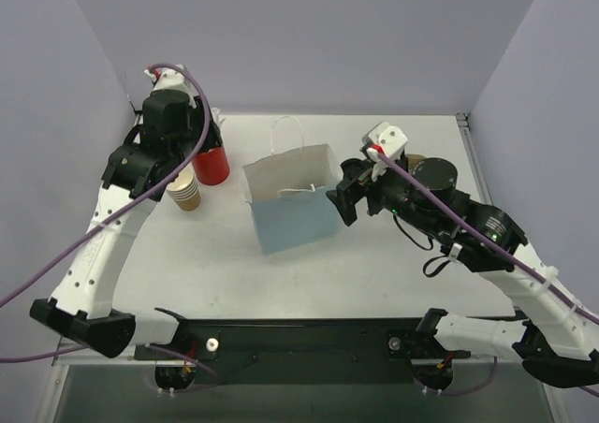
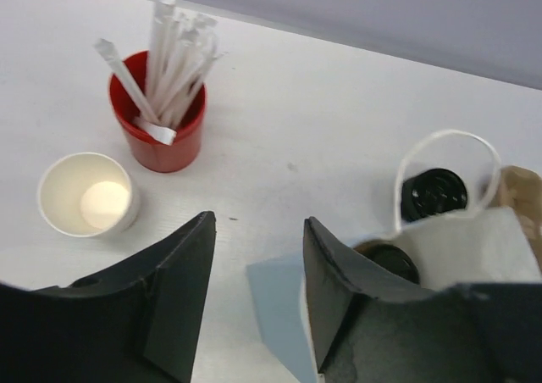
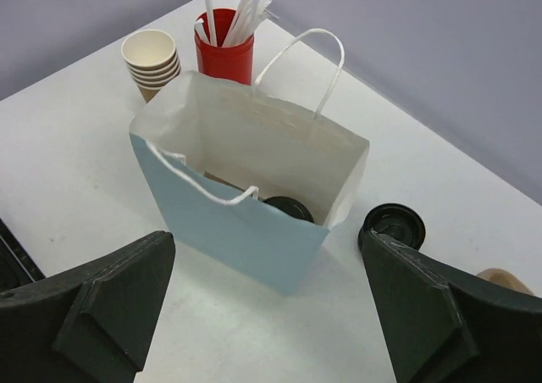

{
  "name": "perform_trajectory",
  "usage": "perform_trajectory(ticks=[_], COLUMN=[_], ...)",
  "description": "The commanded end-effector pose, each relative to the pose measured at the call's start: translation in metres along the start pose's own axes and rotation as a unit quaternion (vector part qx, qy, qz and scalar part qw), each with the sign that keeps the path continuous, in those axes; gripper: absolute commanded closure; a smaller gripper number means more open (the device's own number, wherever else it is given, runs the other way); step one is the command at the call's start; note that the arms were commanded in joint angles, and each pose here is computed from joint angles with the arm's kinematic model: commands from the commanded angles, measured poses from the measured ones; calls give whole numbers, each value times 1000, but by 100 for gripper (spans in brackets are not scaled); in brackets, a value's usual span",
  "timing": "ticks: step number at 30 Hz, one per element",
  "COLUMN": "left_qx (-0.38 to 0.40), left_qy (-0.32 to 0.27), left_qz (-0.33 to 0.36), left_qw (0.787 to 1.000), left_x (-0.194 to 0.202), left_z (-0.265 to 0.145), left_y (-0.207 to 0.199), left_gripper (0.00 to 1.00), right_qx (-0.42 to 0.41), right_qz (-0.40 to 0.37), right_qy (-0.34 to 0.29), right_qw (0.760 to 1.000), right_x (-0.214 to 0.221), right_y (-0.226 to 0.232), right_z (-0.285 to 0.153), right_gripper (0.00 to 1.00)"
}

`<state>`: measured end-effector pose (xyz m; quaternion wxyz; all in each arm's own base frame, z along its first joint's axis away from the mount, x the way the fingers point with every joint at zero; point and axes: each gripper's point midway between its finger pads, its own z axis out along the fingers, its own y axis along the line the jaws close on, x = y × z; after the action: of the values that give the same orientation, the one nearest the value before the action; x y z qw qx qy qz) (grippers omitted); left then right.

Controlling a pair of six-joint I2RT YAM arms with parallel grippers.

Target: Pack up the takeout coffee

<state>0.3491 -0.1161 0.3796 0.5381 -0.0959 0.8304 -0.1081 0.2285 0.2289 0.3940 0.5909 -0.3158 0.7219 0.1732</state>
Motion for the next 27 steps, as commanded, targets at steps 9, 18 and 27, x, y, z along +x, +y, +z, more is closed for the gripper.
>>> perform_trajectory(ticks=[9, 18, 27], left_qx=[-140, -175, -178], left_qy=[-29, -7, 2], left_qz=[-17, -20, -5], left_qw=[990, 984, 984], left_x=[-21, 1, 7], left_z=[116, 177, 214], left_y=[90, 129, 152], left_gripper=[19, 25, 35], right_qx=[10, 12, 9], right_qz=[78, 42, 27], right_qy=[24, 43, 60], right_qw=[997, 998, 998], right_x=[32, 31, 27], right_y=[-2, -5, -1], right_z=[-46, -43, -23], right_gripper=[0, 0, 0])
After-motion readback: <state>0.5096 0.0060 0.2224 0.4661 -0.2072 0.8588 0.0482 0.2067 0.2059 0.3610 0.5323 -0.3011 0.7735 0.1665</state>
